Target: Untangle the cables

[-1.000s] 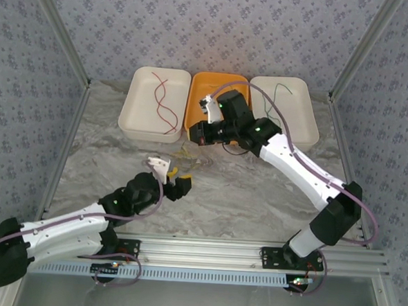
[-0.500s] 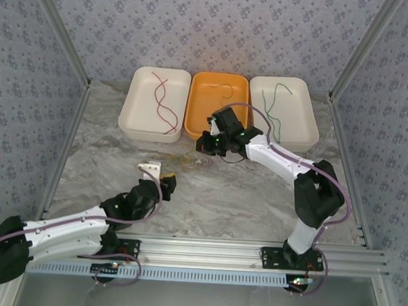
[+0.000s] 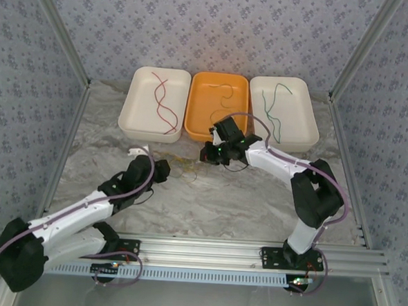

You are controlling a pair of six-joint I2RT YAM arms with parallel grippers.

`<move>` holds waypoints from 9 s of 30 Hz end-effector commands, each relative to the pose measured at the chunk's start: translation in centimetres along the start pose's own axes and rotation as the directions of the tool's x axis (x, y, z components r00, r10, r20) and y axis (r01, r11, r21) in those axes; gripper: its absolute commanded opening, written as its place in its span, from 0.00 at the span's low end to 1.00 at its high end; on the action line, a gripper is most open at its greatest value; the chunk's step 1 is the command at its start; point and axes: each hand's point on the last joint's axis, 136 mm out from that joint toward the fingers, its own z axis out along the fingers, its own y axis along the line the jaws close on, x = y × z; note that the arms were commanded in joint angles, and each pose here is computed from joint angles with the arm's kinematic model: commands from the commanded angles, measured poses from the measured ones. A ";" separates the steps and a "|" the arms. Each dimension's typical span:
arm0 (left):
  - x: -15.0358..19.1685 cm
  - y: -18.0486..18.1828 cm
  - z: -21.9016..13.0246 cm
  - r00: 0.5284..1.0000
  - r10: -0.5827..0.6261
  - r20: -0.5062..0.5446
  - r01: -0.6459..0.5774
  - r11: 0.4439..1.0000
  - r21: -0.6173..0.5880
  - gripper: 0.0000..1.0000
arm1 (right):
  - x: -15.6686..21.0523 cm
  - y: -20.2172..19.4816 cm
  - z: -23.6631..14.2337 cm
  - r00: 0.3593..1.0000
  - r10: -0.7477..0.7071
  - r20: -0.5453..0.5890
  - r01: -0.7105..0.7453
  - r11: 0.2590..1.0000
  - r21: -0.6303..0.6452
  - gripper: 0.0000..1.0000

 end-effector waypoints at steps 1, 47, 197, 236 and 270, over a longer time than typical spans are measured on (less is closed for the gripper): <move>2.8 -1.4 1.6 0.987 -0.028 -0.161 0.037 0.998 0.054 0.29 | 1.2 -0.7 0.2 0.998 -0.061 -0.030 0.061 0.998 0.008 0.00; 9.1 3.8 9.3 0.594 -0.803 0.042 0.647 0.447 -0.617 0.50 | 8.0 -0.7 1.4 0.983 -0.170 -0.063 0.171 0.985 0.003 0.00; -34.2 -14.1 -23.7 0.840 -0.367 0.400 0.194 0.891 0.410 0.00 | -3.3 19.5 -3.5 0.566 -0.583 0.583 0.756 0.649 -0.086 0.00; 0.1 -7.9 -3.4 0.987 0.129 0.099 -0.157 0.915 0.372 0.78 | -10.2 15.5 -22.0 0.858 0.009 0.514 0.142 0.957 -0.253 0.00; -0.2 -11.0 5.3 0.940 0.241 0.243 -0.283 0.947 0.153 0.00 | -10.0 14.6 -30.5 0.770 0.066 0.634 0.152 0.947 -0.284 0.00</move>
